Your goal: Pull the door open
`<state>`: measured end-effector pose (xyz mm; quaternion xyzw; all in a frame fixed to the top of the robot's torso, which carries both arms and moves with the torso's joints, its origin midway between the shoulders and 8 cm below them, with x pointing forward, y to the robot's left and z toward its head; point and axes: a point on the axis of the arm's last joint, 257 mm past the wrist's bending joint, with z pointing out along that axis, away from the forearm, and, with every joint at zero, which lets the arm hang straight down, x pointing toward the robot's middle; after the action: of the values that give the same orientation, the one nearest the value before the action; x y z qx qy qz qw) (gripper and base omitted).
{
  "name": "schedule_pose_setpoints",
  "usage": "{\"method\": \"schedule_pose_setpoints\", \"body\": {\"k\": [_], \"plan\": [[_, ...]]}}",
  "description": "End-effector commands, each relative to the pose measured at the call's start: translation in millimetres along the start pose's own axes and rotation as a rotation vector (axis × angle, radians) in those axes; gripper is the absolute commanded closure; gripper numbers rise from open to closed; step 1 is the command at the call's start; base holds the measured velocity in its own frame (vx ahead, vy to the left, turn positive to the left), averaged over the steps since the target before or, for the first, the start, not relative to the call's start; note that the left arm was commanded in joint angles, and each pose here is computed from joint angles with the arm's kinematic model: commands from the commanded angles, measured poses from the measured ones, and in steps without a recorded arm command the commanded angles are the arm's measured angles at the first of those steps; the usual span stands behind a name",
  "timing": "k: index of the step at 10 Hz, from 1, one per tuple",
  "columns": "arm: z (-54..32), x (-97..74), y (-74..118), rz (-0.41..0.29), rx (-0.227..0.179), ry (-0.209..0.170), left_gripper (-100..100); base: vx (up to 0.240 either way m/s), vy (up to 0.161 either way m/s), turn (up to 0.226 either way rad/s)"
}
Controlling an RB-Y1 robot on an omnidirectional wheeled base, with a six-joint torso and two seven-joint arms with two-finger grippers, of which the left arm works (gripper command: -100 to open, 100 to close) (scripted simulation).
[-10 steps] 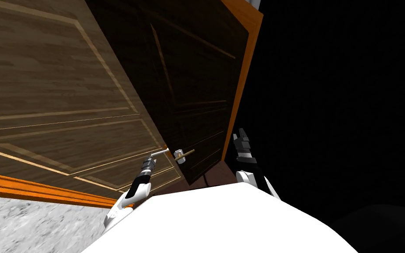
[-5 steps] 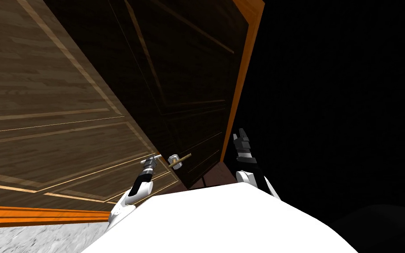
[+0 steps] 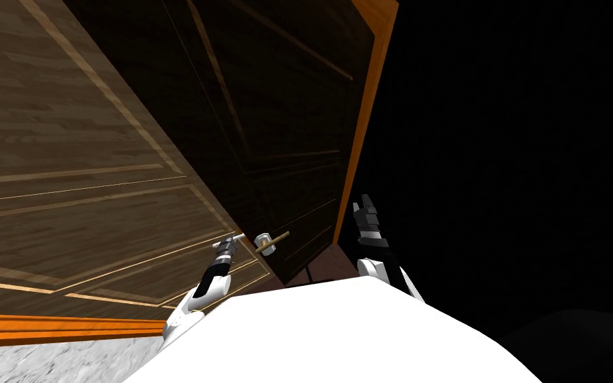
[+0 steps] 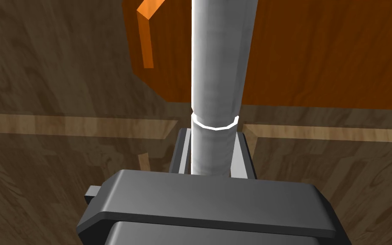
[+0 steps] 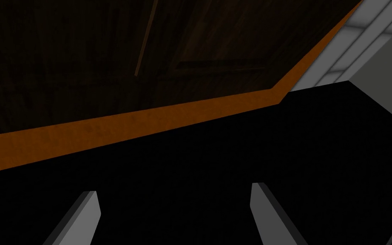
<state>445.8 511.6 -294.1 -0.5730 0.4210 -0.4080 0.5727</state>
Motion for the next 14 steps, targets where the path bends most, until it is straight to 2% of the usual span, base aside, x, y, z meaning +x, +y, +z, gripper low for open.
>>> {"method": "schedule_pose_setpoints", "body": {"k": [1,3,5,10,11,12,14], "plan": [[-5.6,-18.8,5.0,0.015,-0.016,-0.022,100,-0.182,0.090,-0.004],[-10.3,-26.3,6.6,0.025,-0.022,-0.022,100,-0.178,0.010,-0.033],[-13.0,-24.4,6.8,0.027,-0.022,-0.007,100,-0.189,-0.048,-0.052],[-15.4,18.1,1.6,-0.001,0.001,0.096,100,-0.208,0.064,-0.137],[-15.3,21.2,1.0,-0.003,0.003,0.102,100,-0.076,0.044,-0.062],[-15.4,14.4,4.9,0.000,-0.007,0.091,100,-0.028,0.019,-0.006],[-22.7,19.4,2.4,-0.001,0.001,0.126,100,-0.190,0.033,-0.155]]}}
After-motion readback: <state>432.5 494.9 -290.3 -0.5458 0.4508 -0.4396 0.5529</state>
